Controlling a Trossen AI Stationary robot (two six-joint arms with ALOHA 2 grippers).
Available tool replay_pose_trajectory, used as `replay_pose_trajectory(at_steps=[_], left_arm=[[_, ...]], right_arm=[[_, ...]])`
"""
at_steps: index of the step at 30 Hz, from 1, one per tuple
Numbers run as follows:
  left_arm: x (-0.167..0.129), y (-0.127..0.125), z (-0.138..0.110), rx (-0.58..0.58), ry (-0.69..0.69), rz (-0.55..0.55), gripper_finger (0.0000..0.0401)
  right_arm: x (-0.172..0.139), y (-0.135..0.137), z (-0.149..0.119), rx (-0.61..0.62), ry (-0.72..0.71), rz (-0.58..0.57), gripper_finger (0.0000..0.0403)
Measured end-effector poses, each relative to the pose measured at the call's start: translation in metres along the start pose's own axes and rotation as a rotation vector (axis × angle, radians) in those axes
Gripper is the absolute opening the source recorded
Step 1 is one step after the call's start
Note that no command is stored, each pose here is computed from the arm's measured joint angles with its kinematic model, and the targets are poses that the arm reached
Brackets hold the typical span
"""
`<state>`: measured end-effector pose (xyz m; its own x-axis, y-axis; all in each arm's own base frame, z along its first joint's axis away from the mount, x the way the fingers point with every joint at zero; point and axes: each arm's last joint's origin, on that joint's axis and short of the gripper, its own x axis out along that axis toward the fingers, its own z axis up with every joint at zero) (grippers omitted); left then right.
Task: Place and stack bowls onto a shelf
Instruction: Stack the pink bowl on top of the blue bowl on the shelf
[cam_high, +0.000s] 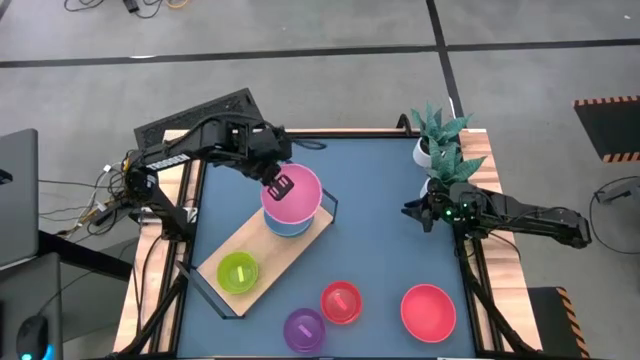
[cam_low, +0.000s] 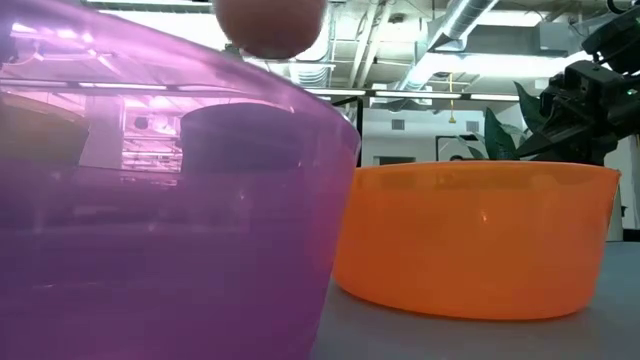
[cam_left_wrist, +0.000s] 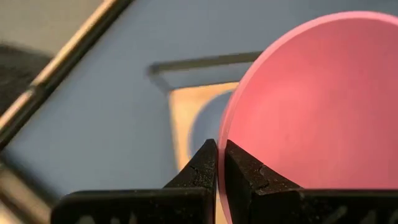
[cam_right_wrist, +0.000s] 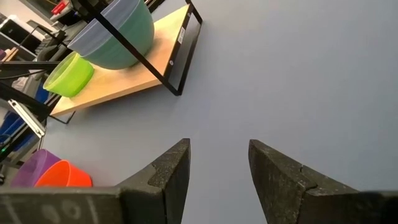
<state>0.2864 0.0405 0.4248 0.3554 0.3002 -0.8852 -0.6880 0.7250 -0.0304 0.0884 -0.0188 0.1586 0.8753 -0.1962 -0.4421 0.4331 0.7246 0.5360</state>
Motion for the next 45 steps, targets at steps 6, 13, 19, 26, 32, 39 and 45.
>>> replay_pose_trajectory(at_steps=[6, 13, 19, 26, 32, 39, 45], left_arm=[[0.005, 0.003, -0.018, -0.058, -0.014, 0.025, 0.0], [-0.017, 0.024, -0.036, -0.186, -0.047, -0.01, 0.0], [-0.01, 0.029, -0.047, -0.302, -0.016, -0.039, 0.0], [0.03, 0.019, -0.051, -0.332, 0.033, -0.113, 0.0], [0.057, 0.022, -0.057, -0.351, 0.064, -0.069, 0.0], [0.076, 0.028, -0.062, -0.364, 0.091, -0.034, 0.0], [0.091, 0.03, -0.065, -0.373, 0.131, -0.063, 0.0]], right_arm=[[0.0, 0.0, 0.0, 0.007, -0.005, -0.009, 0.0189], [0.0, 0.0, 0.0, 0.007, -0.009, -0.012, 0.0189], [0.0, -0.001, 0.001, 0.006, -0.032, -0.037, 0.0189], [0.0, -0.001, 0.001, 0.007, -0.034, -0.039, 0.0189], [0.0, -0.001, 0.001, 0.007, -0.034, -0.039, 0.0189], [0.0, -0.001, 0.001, 0.007, -0.034, -0.039, 0.0189], [0.0, -0.001, 0.001, 0.007, -0.034, -0.039, 0.0189]])
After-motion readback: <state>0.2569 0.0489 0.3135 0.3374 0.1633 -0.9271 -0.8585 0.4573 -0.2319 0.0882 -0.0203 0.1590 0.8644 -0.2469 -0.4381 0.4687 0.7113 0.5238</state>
